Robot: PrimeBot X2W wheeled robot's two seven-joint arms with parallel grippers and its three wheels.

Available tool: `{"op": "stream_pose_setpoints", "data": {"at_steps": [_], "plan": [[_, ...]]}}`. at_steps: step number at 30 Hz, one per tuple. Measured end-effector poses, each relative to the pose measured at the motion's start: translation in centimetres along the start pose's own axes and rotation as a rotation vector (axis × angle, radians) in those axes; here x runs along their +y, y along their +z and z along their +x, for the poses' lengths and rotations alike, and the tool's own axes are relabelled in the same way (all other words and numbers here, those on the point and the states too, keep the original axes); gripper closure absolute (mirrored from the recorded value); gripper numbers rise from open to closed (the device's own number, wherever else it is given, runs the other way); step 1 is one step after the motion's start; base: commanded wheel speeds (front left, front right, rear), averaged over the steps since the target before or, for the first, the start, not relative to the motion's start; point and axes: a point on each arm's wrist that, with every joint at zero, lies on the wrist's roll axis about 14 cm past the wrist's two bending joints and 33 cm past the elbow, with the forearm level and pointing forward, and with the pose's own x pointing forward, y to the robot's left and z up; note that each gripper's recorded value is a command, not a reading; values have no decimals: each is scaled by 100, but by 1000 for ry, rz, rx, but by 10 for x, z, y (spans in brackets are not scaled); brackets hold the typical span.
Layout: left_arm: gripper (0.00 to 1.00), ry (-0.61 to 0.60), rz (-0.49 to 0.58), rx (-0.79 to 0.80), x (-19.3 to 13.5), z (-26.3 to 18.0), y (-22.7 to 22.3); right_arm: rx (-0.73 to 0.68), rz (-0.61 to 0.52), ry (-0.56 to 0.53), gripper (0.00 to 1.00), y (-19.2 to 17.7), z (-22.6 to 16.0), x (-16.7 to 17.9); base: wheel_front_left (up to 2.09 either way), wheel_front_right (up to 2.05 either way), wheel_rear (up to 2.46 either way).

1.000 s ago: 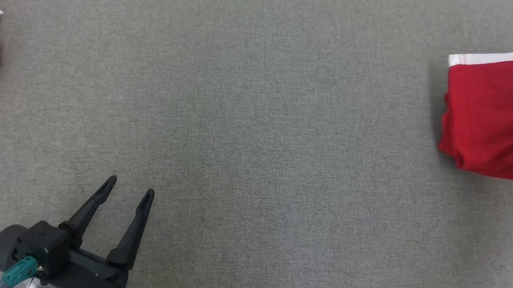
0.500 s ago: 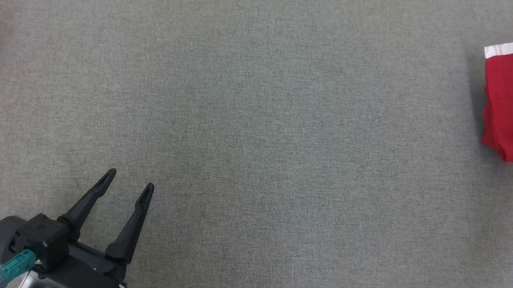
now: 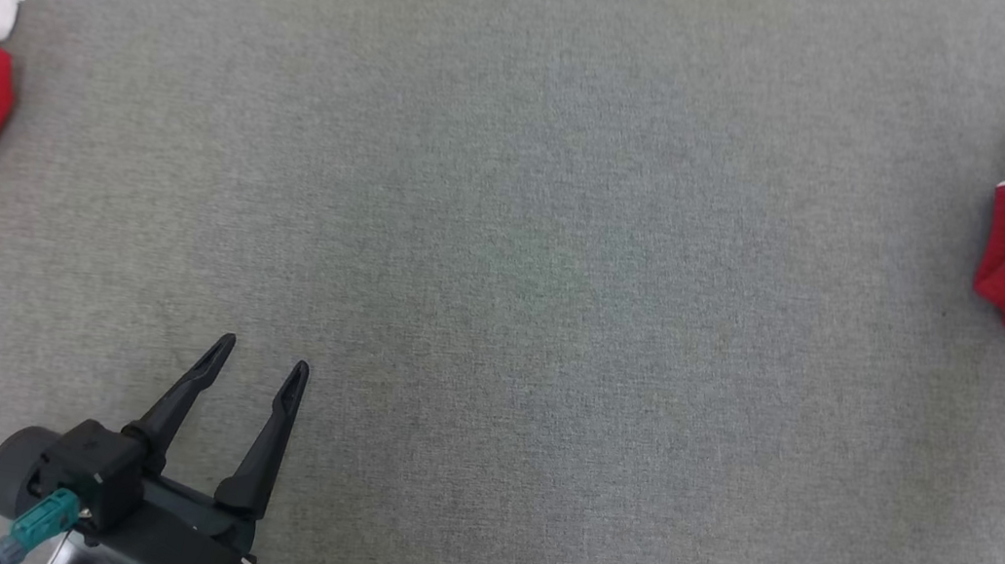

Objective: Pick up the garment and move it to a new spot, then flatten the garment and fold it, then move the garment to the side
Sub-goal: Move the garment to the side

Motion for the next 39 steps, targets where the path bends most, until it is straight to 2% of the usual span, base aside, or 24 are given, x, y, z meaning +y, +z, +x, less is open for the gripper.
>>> {"op": "stream_pose_setpoints", "data": {"at_steps": [12,19,28,31,39], "plan": [[0,51,0,-76,-1,-15,26,-279,165,94,0,44,-24,30,0,0,0],[0,108,4,-131,4,-27,44,-402,167,152,0,50,-52,49,0,0,0],[0,209,-32,-213,15,-48,68,-496,210,199,0,47,-89,64,0,0,0],[0,238,-53,-258,20,-56,81,-513,259,208,0,41,-101,69,0,0,0],[0,294,-8,-257,26,-79,80,-545,354,245,0,30,-138,90,0,0,0]]}}
